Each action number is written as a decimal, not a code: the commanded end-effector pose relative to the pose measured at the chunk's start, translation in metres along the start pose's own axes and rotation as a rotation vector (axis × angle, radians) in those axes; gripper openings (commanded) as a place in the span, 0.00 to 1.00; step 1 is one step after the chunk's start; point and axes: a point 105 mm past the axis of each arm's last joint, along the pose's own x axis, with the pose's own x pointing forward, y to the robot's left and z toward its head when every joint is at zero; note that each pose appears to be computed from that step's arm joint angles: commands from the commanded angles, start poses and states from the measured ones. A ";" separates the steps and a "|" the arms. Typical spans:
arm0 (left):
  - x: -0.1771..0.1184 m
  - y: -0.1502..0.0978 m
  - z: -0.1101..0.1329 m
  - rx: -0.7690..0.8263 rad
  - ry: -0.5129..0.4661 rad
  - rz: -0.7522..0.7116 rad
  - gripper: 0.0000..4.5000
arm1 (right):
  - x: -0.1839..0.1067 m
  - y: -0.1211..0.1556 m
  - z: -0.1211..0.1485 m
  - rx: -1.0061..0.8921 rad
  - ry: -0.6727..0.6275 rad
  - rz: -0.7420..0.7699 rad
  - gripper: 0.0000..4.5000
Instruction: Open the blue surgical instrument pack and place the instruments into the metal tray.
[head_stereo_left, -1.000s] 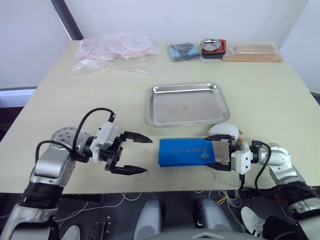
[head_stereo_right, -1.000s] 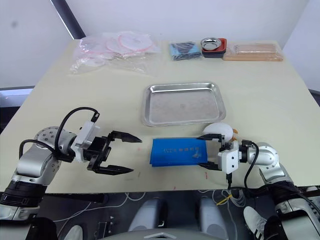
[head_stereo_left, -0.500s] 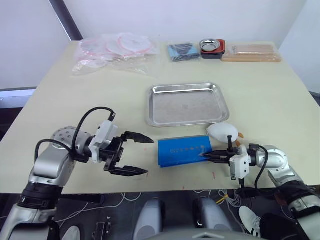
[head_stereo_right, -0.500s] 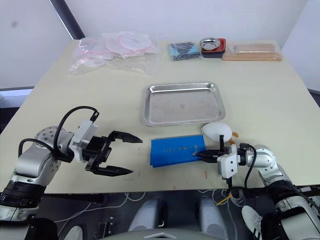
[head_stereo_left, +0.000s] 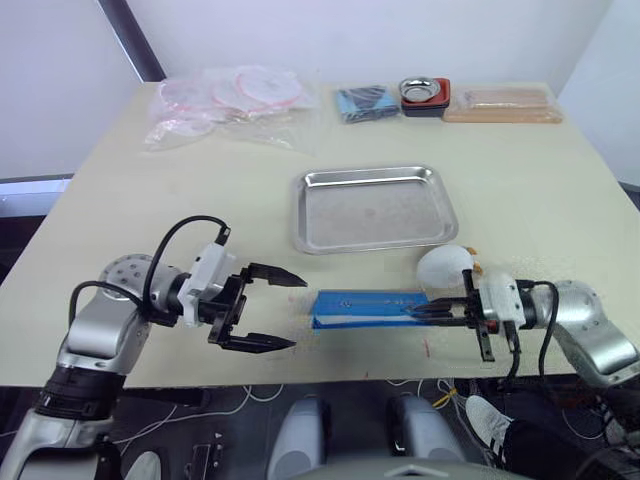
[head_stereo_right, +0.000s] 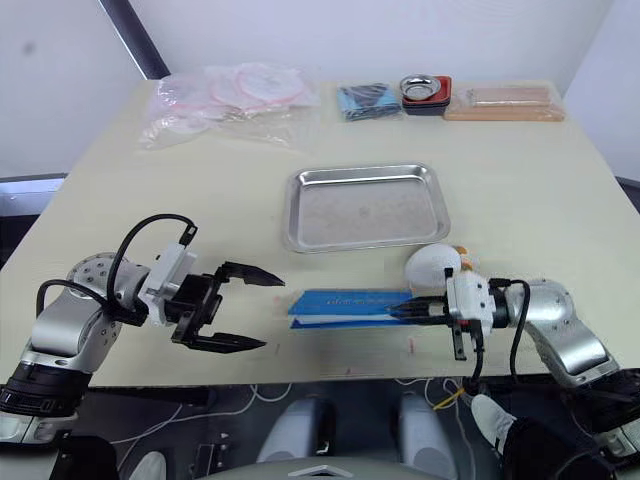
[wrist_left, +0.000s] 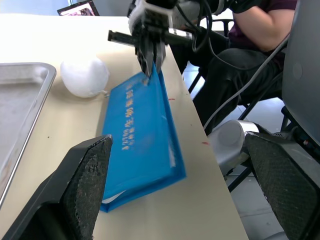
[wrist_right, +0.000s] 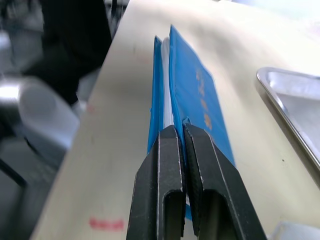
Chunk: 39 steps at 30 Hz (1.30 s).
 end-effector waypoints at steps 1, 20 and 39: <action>-0.003 0.000 0.006 0.045 0.001 -0.004 1.00 | -0.008 -0.015 0.016 0.229 -0.018 -0.017 0.02; -0.005 0.045 -0.003 -0.017 -0.136 0.191 1.00 | -0.003 -0.058 0.004 0.342 -0.004 -0.047 0.02; 0.036 0.063 -0.026 -0.067 -0.198 0.117 0.82 | -0.001 -0.062 -0.003 0.317 0.030 -0.062 0.00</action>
